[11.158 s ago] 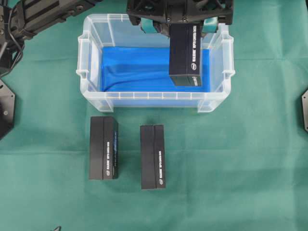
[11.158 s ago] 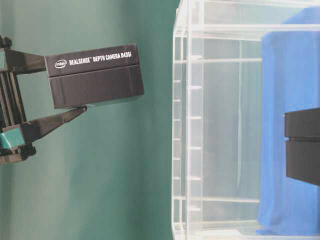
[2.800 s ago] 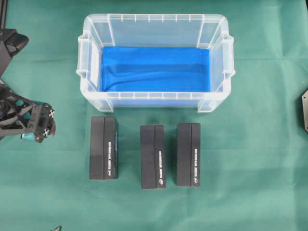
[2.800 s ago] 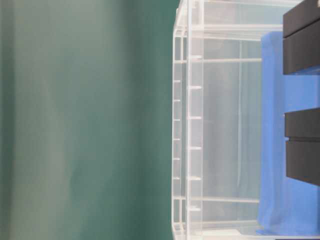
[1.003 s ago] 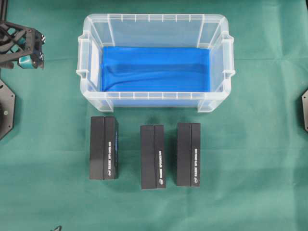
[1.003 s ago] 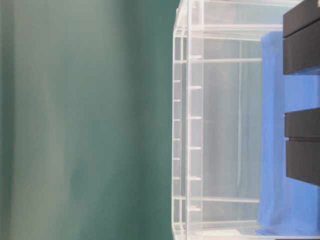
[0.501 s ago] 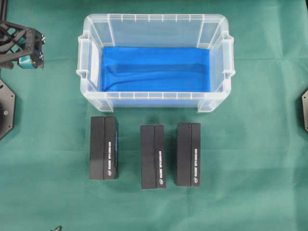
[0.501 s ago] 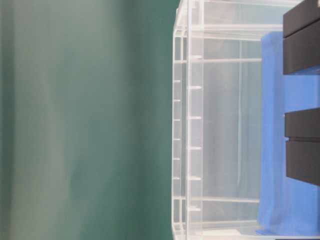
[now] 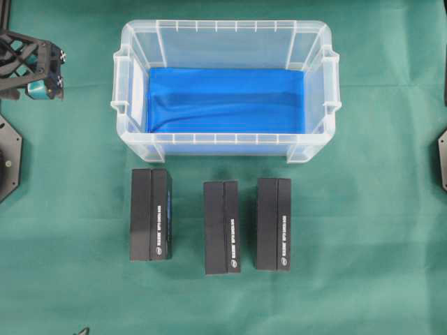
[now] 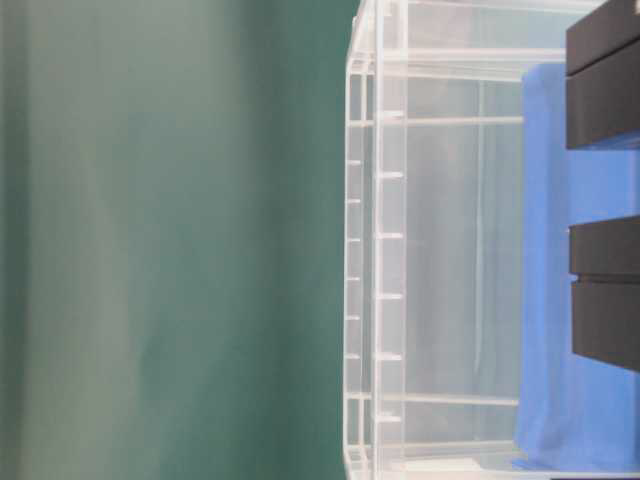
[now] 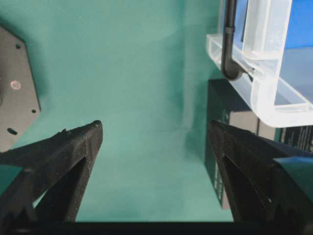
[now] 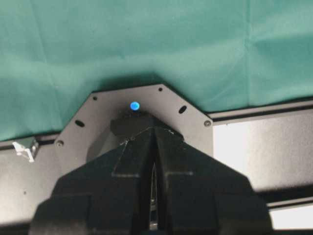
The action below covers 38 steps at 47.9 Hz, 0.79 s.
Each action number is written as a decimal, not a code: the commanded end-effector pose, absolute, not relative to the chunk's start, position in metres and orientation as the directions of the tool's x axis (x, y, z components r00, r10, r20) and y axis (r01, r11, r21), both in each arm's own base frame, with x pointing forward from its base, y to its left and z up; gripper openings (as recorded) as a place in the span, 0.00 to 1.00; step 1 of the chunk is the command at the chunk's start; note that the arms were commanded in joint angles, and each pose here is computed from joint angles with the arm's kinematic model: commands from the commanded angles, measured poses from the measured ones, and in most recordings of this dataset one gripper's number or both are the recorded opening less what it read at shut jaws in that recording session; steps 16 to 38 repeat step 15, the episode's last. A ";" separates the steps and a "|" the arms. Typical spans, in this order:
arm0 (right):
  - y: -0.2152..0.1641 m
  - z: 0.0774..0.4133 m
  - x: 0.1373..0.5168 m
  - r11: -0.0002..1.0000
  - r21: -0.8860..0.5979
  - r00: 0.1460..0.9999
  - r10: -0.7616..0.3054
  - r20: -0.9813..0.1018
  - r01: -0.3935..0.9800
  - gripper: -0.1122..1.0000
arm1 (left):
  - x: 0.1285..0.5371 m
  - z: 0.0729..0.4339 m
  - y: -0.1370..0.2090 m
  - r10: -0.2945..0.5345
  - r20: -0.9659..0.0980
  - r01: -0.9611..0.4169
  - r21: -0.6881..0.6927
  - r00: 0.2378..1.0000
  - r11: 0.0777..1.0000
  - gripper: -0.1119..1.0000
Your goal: Take the box out of the case with the left arm.
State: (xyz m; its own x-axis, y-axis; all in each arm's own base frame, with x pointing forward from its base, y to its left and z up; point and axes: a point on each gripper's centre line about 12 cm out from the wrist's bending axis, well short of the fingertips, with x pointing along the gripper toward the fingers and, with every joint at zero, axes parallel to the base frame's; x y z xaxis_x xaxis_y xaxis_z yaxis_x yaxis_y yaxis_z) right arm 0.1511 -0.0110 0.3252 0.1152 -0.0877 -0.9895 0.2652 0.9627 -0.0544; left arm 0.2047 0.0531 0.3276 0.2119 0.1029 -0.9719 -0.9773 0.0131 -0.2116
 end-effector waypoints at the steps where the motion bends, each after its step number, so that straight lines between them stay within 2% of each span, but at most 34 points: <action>1: -0.011 0.327 0.151 0.962 -0.055 0.118 -0.089 -0.989 0.266 0.10 | 0.205 0.334 0.054 0.111 -0.967 -0.973 -0.231 0.231 0.013 0.92; 38: -0.011 0.326 0.151 0.962 -0.055 0.117 -0.089 -0.989 0.266 0.10 | 0.206 0.334 0.054 0.112 -0.966 -0.972 -0.234 0.234 0.012 0.92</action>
